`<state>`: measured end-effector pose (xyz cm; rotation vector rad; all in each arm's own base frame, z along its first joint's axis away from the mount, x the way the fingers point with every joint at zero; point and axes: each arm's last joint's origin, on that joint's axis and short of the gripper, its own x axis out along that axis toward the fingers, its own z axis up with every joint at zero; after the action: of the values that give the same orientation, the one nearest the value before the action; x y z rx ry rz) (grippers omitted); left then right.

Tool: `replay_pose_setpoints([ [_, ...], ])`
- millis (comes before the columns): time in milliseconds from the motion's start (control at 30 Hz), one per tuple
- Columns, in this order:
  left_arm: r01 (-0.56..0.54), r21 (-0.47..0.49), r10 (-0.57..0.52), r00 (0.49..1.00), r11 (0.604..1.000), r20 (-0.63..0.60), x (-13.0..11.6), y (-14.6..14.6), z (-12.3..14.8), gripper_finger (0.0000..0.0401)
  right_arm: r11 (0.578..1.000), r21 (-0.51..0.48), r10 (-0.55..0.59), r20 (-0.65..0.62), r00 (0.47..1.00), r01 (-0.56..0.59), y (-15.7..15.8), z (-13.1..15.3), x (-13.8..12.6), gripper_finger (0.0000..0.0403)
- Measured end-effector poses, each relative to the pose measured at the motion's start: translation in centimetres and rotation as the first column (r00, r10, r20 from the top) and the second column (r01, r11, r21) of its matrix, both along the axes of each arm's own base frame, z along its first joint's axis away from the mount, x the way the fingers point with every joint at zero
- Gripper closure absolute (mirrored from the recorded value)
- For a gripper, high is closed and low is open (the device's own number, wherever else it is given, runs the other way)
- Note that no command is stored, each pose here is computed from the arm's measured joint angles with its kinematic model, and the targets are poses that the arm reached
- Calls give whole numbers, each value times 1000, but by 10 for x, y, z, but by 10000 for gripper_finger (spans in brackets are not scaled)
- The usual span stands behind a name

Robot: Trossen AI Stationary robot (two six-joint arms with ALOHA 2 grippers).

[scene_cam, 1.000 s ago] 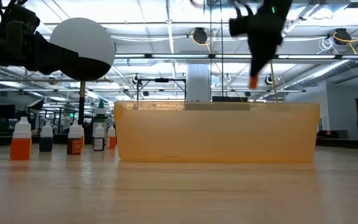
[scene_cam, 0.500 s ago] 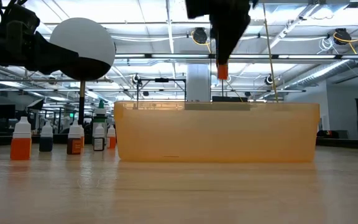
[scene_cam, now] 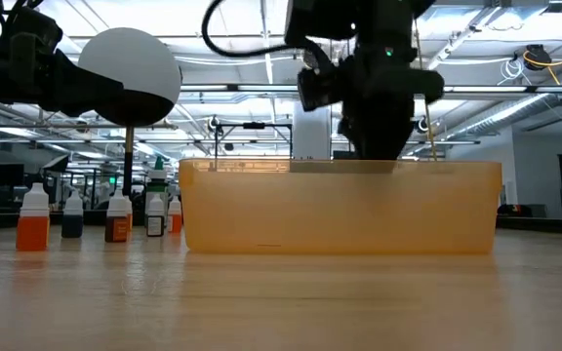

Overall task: Pick & Place food coloring
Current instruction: Put the small orange food coloring bottle into the container

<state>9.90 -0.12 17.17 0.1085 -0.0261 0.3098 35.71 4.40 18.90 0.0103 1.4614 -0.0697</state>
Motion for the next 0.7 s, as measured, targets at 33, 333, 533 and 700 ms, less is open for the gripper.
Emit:
replay_pose_setpoints([
  [33,0,0,0,1000,1000,0,0,0,0,215,1000,-1,-6,-12,1000,6,-1,-3,-2,356],
  [333,0,0,0,1000,1000,0,0,0,0,215,999,-2,-45,-15,999,45,-12,-24,-9,357],
  [533,0,0,0,1000,1000,0,0,0,0,215,998,1,-60,-11,998,60,-12,-25,-9,327],
  [700,0,0,0,1000,1000,0,0,0,0,214,997,6,-79,-16,997,79,-12,-24,-11,280],
])
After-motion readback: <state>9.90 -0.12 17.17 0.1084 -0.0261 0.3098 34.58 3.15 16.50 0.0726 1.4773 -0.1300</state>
